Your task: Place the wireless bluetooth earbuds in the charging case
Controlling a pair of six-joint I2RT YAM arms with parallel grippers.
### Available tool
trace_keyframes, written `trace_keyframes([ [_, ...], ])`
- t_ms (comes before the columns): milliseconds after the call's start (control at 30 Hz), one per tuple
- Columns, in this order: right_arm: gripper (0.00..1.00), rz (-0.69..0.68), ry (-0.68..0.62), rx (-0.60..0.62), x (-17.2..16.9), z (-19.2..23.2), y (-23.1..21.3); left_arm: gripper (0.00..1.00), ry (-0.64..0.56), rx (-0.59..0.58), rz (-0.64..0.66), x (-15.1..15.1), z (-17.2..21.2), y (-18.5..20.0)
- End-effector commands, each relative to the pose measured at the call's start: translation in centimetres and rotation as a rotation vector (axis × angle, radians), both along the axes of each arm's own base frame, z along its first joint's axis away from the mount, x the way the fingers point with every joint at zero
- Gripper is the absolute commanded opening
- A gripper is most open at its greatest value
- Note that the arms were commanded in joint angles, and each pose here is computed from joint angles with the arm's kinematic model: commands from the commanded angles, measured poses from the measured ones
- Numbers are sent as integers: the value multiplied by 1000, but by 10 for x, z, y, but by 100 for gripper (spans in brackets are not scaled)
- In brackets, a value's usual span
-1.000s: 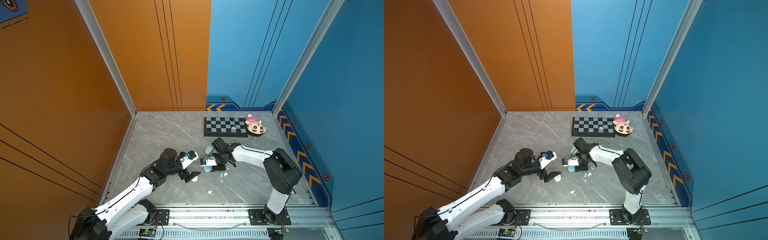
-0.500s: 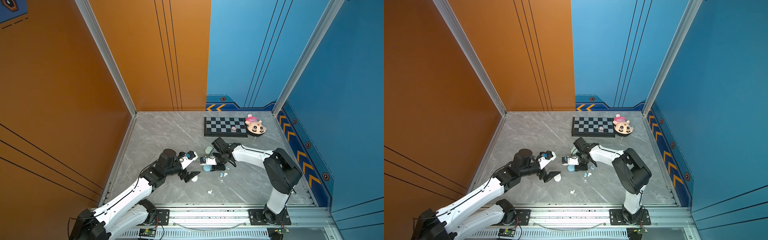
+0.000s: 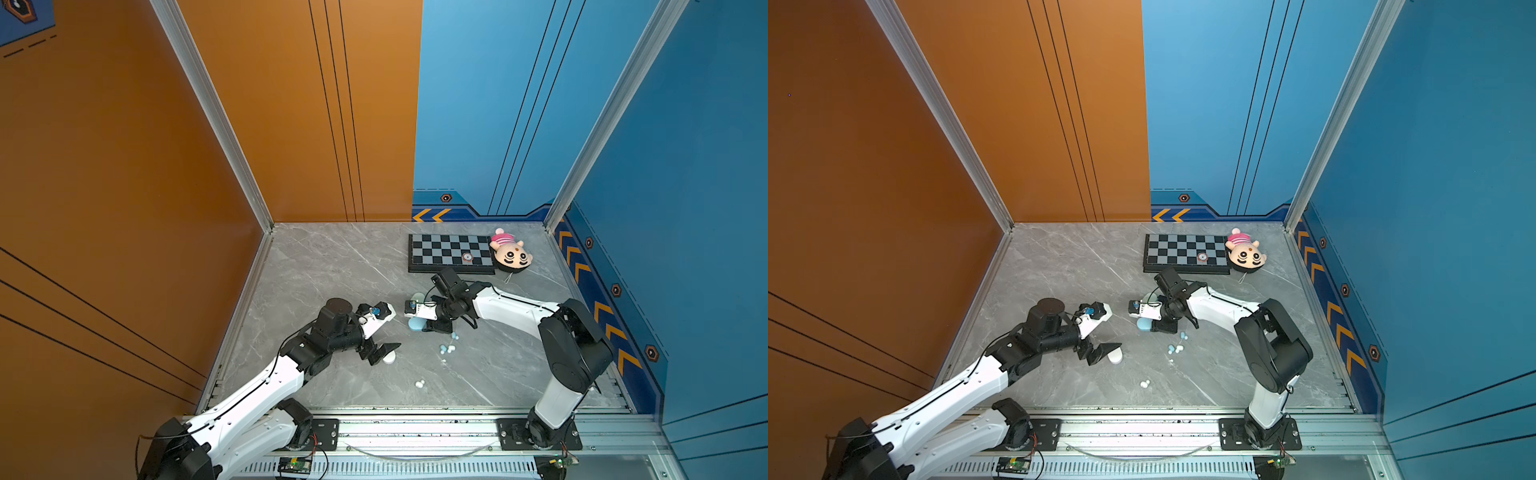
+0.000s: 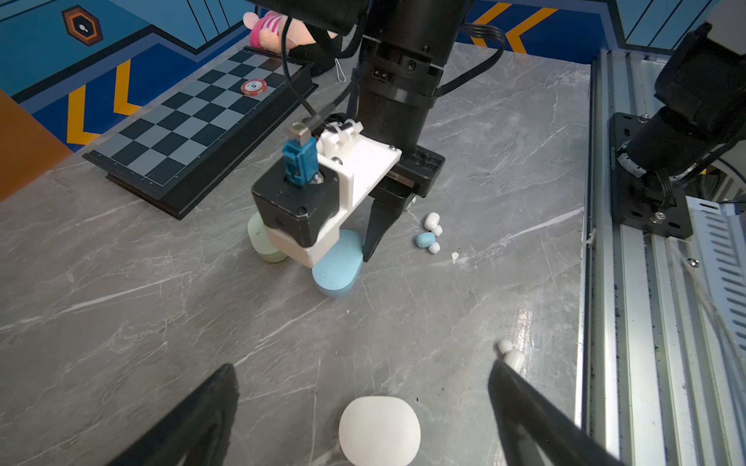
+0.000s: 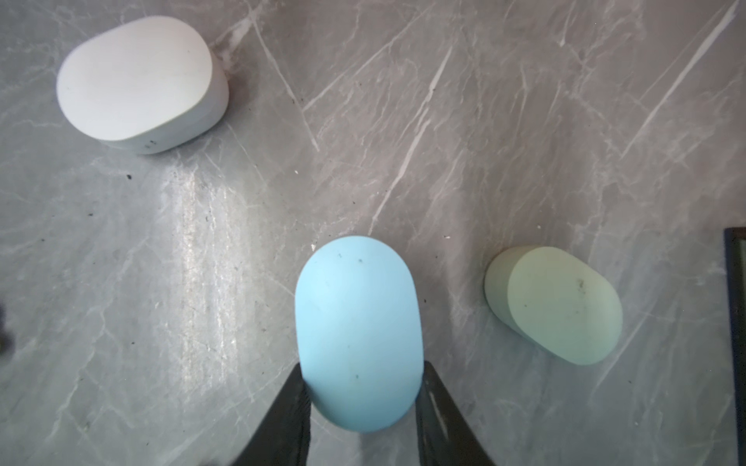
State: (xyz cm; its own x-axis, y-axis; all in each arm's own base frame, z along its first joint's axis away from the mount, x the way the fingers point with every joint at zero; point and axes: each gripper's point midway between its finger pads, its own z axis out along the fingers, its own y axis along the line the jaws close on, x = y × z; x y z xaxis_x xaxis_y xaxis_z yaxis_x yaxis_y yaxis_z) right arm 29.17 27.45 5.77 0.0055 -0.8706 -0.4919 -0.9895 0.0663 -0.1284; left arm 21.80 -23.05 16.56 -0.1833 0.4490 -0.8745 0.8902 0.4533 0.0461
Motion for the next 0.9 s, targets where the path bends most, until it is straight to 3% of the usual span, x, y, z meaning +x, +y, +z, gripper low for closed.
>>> trace_keyframes([
  [0,19,-15,5,-2,-4,-1,-4,97,-18,13,-18,0,-1,-1],
  [567,30,10,-25,-99,0,-22,-5,97,-22,17,-7,2,-3,1],
  [867,46,11,-30,-99,4,-22,-1,97,-19,14,-1,3,-3,2],
])
